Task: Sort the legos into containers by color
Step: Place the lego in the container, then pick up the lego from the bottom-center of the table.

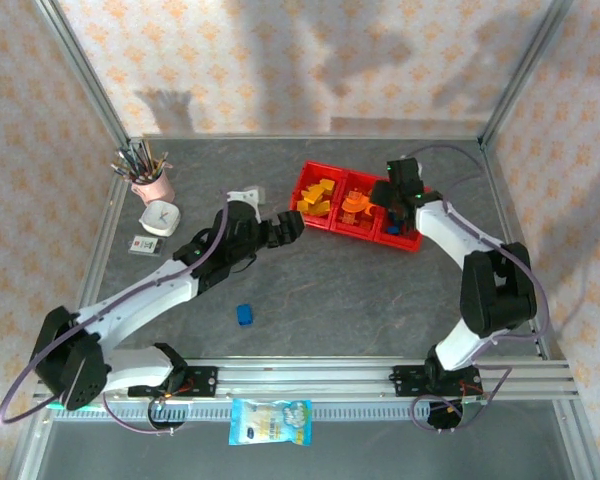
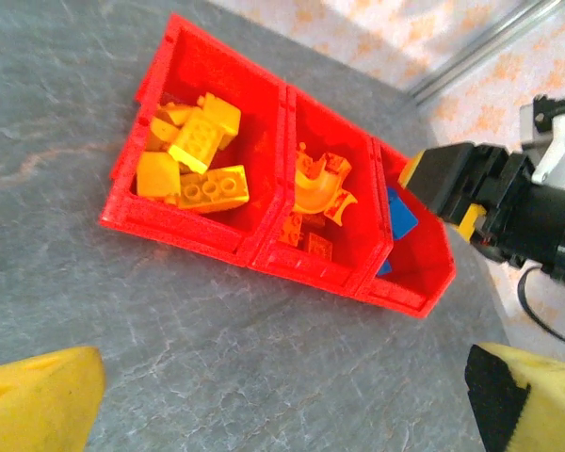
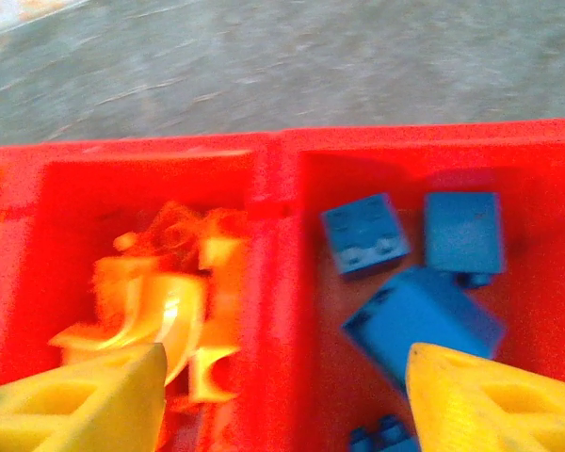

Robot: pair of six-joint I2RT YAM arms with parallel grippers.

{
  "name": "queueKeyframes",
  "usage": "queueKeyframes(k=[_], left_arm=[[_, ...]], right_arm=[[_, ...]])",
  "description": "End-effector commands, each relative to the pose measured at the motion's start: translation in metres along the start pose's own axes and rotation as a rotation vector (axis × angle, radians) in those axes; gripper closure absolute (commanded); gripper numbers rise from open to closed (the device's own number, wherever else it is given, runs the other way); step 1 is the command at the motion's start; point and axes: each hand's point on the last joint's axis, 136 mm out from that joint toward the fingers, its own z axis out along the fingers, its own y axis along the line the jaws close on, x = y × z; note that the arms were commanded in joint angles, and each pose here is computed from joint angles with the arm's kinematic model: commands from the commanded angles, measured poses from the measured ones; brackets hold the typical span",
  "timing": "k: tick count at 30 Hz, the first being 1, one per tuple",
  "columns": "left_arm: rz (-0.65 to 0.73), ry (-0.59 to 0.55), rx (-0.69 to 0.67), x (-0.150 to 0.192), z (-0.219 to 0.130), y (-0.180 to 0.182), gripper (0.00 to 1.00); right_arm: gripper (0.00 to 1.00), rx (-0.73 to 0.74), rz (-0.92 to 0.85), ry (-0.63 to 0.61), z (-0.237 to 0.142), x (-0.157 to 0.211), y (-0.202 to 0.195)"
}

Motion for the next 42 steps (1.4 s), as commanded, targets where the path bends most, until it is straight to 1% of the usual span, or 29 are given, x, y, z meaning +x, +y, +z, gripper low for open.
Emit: queueKeyframes(k=[1, 7, 11, 15, 21, 24, 27, 33, 35, 39, 42], left_arm=[[-0.021, -0.047, -0.111, -0.003, -0.025, 0.028, 0.01], [-0.097, -0.121, -0.234, -0.003, -0.082, 0.065, 0.01], [-0.142, -0.163, -0.312, -0.003, -0.12, 0.086, 0.01], [-0.17, -0.182, -0.371, -0.002, -0.145, 0.099, 0.01], [-0.211, -0.221, -0.43, -0.004, -0.17, 0.111, 0.01], [-0.224, -0.233, -0.453, -0.004, -0.178, 0.116, 0.01], [-0.237, -0.248, -0.462, -0.004, -0.184, 0.119, 0.01], [-0.243, -0.264, -0.464, -0.005, -0.187, 0.121, 0.01], [-0.245, -0.261, -0.459, -0.004, -0.185, 0.121, 0.01], [-0.244, -0.258, -0.431, -0.004, -0.179, 0.117, 0.01], [-0.222, -0.241, -0.382, -0.007, -0.17, 0.105, 0.01]], right_arm=[[0.3, -0.118, -0.101, 0.029, -0.035, 0.03, 0.049], [0.25, -0.301, -0.257, 0.127, -0.076, 0.112, 0.129], [0.23, -0.371, -0.307, 0.205, -0.093, 0.17, 0.175], [0.22, -0.434, -0.378, 0.254, -0.112, 0.223, 0.222], [0.21, -0.426, -0.478, 0.32, -0.112, 0.287, 0.258], [0.2, -0.394, -0.523, 0.342, -0.104, 0.309, 0.269], [0.21, -0.406, -0.536, 0.373, -0.097, 0.326, 0.278], [0.38, -0.351, -0.577, 0.414, -0.081, 0.348, 0.276], [0.46, -0.35, -0.581, 0.418, -0.081, 0.35, 0.275], [0.65, -0.354, -0.565, 0.376, -0.088, 0.335, 0.278], [0.72, -0.331, -0.539, 0.314, -0.095, 0.309, 0.272]])
